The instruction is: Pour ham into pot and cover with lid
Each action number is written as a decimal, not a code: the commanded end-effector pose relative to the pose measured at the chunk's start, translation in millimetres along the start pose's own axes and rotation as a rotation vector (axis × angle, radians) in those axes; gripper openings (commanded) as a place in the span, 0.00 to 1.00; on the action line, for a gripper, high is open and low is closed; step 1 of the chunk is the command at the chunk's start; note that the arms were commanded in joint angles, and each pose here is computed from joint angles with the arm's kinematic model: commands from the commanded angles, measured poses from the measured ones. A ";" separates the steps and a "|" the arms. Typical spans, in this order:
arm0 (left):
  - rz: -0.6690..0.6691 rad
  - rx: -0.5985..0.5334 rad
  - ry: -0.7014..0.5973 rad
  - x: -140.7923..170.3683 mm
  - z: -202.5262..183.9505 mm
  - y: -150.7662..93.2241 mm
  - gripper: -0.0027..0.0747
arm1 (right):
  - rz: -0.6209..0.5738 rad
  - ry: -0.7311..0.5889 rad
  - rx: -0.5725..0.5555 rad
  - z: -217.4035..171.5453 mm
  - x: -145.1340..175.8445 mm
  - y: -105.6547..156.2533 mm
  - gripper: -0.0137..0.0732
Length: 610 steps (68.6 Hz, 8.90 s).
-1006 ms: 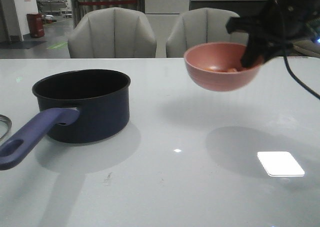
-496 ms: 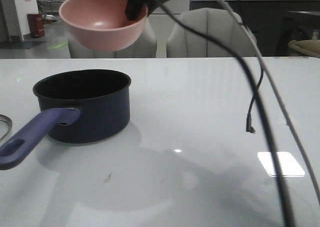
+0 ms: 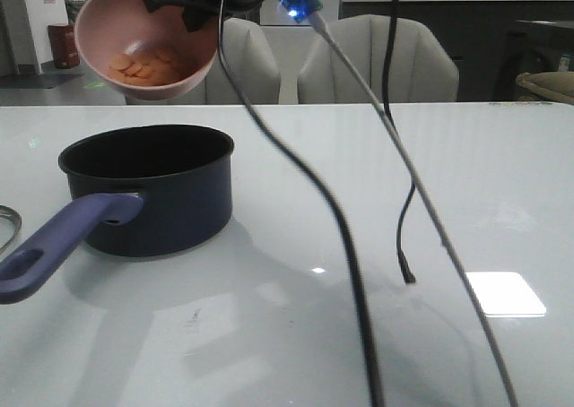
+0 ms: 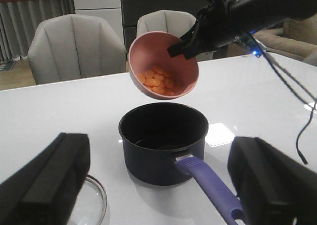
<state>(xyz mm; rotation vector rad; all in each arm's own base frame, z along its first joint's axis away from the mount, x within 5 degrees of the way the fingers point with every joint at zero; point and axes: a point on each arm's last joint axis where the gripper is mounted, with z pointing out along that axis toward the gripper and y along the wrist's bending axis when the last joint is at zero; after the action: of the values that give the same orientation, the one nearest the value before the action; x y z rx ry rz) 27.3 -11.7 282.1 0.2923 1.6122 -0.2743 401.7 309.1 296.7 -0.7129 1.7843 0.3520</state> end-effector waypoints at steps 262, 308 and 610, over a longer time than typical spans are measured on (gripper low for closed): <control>-0.010 0.009 -0.101 -16.0 -1.9 -0.2 0.82 | 0.617 0.620 0.282 -138.7 156.8 -186.3 0.34; -0.010 0.009 -0.101 -16.0 -1.9 -0.2 0.82 | 0.378 0.343 0.321 -221.9 48.7 -171.3 0.68; -0.581 -0.564 1.174 56.2 313.1 175.0 0.53 | 0.168 -0.351 0.372 -416.8 177.4 -5.3 0.34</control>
<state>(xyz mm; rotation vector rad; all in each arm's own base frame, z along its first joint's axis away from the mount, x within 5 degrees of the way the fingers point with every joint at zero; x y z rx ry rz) 375.5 42.5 181.8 -0.5832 2.9221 -0.0360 55.1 19.8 253.4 -0.2457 1.6025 0.2421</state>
